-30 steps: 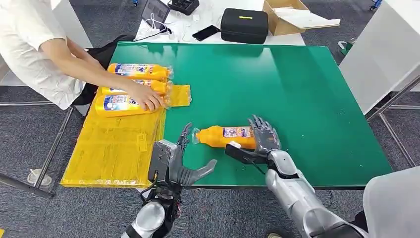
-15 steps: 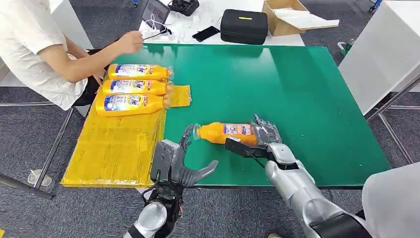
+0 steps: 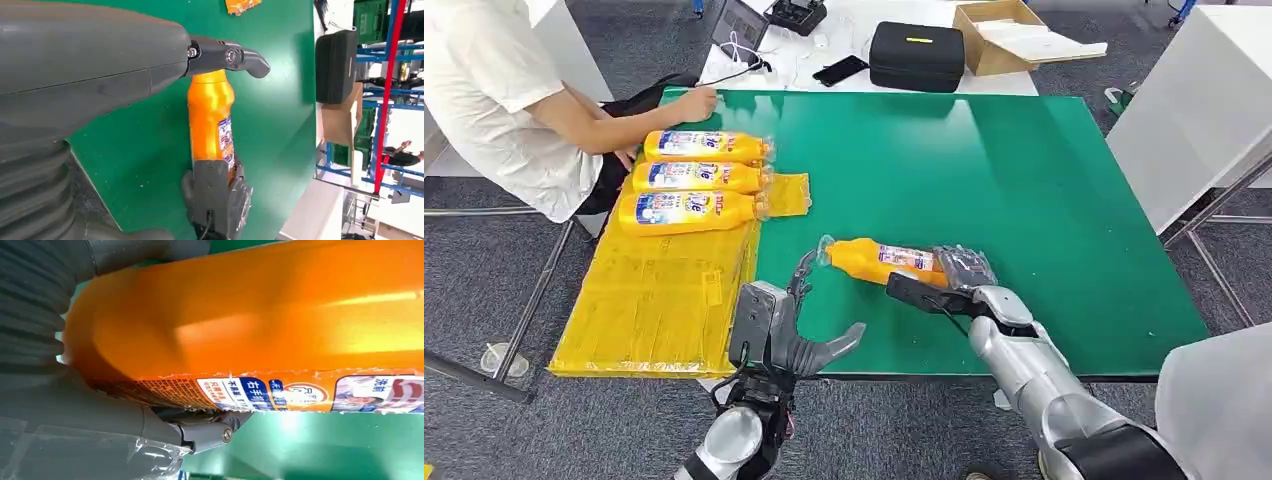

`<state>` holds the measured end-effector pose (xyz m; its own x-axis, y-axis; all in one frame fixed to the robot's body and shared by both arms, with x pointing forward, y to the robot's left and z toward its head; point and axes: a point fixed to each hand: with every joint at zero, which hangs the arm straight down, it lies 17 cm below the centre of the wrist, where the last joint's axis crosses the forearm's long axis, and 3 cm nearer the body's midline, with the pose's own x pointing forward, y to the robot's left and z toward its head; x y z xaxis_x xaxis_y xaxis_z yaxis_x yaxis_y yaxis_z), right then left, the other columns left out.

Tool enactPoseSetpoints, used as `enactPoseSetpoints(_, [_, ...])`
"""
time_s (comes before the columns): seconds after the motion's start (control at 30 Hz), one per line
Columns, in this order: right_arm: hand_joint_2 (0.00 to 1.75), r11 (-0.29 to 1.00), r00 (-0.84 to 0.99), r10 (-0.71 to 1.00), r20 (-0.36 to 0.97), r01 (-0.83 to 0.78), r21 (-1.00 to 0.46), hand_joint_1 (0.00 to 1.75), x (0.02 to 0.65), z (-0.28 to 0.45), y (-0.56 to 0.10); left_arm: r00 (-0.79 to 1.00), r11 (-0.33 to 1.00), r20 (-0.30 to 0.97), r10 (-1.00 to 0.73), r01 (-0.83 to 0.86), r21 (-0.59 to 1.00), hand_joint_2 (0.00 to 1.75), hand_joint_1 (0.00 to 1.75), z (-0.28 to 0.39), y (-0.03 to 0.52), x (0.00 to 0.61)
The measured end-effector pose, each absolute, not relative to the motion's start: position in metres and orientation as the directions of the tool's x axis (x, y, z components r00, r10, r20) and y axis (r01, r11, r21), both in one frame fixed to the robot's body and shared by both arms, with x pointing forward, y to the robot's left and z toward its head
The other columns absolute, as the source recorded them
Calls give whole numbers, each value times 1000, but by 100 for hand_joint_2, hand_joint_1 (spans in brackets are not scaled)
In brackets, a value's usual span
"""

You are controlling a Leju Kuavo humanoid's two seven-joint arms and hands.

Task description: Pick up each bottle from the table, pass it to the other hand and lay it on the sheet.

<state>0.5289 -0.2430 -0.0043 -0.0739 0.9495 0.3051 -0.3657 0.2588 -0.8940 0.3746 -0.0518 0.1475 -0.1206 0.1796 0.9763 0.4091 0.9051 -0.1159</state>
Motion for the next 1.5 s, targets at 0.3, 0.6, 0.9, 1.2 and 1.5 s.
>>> enactPoseSetpoints(0.3, [175,685,-121,619,776,-399,-609,175,501,10,-206,-208,926,956,208,358,-123,175,0,162,-40,377])
enactPoseSetpoints(0.6, [175,931,-184,256,949,-216,-293,175,484,67,-190,-39,837,884,466,343,-426,175,0,145,-26,369])
enactPoseSetpoints(0.9, [175,956,-337,151,929,-189,-224,175,462,123,-160,-111,852,892,437,368,-372,175,0,145,-14,357])
enactPoseSetpoints(1.2, [175,841,-361,160,919,-438,-319,175,428,109,-82,-117,814,875,470,440,-379,175,0,164,-25,352])
enactPoseSetpoints(1.5, [175,699,-404,254,879,-552,-456,175,408,85,-43,-168,802,857,488,474,-363,175,0,187,-26,350])
